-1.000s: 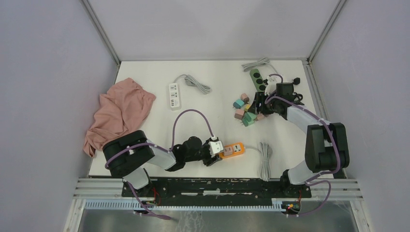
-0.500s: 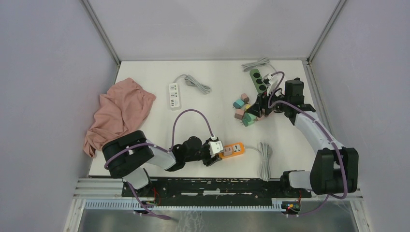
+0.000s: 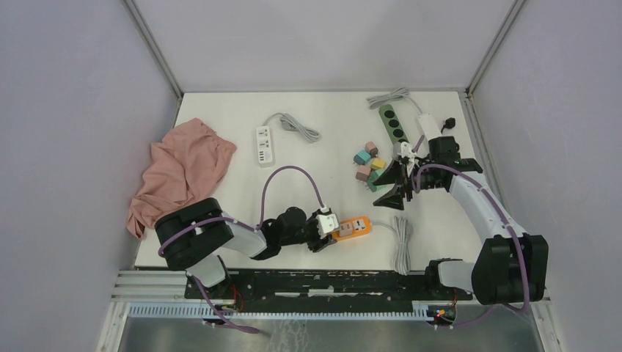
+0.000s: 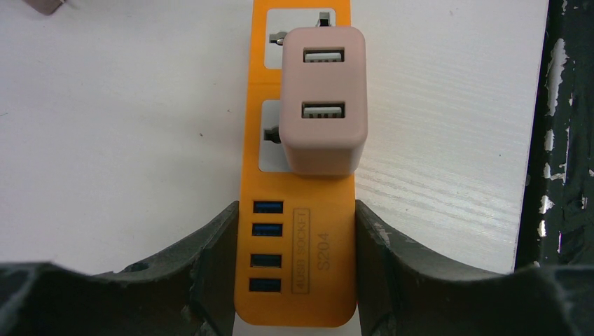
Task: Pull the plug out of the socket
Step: Remove the plug from the socket.
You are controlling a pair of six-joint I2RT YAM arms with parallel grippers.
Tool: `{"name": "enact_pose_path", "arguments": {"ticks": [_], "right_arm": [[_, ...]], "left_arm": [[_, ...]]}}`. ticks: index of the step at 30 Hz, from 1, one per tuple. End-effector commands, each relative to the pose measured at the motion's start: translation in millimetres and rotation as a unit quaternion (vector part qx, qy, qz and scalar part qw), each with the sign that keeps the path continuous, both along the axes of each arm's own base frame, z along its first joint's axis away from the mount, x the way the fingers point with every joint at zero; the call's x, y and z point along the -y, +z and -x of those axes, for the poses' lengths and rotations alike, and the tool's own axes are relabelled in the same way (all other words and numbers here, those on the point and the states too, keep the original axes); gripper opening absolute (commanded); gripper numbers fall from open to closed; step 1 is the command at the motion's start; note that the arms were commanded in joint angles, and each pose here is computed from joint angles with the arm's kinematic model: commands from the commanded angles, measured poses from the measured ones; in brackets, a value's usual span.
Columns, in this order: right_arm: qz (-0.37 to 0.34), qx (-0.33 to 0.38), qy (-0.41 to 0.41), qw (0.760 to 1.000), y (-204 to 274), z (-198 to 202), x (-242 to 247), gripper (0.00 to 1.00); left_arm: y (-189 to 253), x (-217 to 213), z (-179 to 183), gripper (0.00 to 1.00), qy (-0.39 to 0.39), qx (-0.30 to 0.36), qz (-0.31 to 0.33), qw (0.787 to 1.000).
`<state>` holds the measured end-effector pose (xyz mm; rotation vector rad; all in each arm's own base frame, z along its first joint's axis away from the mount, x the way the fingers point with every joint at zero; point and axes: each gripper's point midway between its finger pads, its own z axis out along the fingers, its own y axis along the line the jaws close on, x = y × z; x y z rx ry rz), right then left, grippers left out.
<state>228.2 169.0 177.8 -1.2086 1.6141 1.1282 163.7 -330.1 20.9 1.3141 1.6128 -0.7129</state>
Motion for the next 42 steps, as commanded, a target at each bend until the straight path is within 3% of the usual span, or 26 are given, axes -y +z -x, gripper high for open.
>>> {"name": "enact_pose_path", "arguments": {"ticks": [1,23,42], "right_arm": [[-0.041,0.065,0.076,0.994,20,27,-10,0.73],[0.088,0.097,0.160,0.978,-39,48,-46,0.72],[0.186,0.113,0.233,0.948,-88,70,-76,0.70]], "left_arm": [[5,2,-1,0.04,0.007,-0.007,0.009,1.000],[8,5,-2,0.04,0.008,-0.009,0.015,1.000],[9,7,-2,0.04,0.008,-0.010,0.019,1.000]]}}
